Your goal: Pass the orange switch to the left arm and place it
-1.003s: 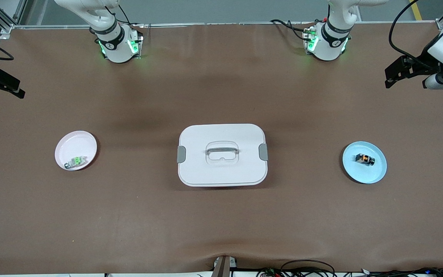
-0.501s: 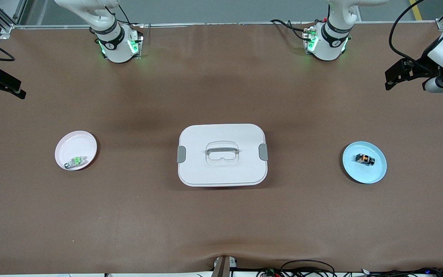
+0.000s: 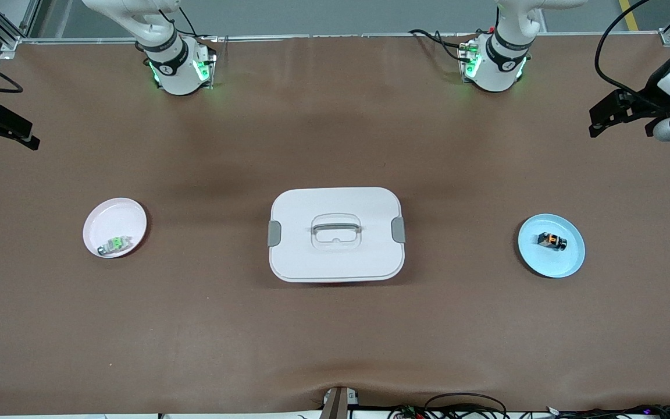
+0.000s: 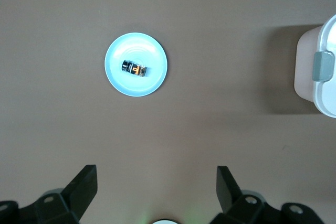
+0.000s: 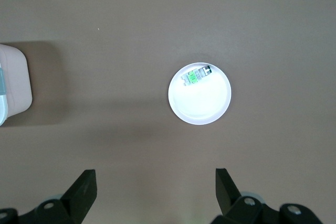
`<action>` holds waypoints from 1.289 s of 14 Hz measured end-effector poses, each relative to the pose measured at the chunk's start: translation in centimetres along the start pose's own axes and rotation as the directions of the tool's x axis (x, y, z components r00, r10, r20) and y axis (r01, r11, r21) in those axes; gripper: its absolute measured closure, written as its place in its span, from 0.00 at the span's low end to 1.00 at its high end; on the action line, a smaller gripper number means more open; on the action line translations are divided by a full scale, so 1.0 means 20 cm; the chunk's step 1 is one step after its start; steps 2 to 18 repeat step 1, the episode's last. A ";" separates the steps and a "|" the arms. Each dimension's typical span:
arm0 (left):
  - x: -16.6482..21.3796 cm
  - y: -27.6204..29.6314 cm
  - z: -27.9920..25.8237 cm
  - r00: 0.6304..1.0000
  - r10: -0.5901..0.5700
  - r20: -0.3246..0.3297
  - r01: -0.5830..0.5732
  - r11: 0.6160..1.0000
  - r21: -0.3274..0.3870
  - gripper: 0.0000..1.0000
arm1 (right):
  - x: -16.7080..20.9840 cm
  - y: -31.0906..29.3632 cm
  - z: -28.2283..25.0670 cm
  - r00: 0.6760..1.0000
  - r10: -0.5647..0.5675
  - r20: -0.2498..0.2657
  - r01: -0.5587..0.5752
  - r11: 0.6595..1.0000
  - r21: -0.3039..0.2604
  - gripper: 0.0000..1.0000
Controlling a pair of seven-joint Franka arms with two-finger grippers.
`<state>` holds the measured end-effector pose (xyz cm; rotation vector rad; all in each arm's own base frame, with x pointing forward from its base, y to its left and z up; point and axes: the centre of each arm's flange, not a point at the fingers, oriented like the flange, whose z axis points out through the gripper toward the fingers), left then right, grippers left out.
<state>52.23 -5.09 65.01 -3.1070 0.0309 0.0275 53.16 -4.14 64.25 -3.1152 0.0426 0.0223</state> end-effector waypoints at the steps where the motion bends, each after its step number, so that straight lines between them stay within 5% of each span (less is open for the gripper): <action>1: 0.00 0.00 0.00 1.000 0.000 0.000 0.000 1.000 0.000 0.00 | 0.00 0.00 0.00 1.000 0.000 0.000 0.000 1.000 0.000 0.00; 18: 0.00 0.00 0.00 1.000 0.000 0.000 0.000 1.000 0.000 0.00 | 0.00 0.00 0.00 1.000 0.000 0.000 0.000 1.000 0.000 0.00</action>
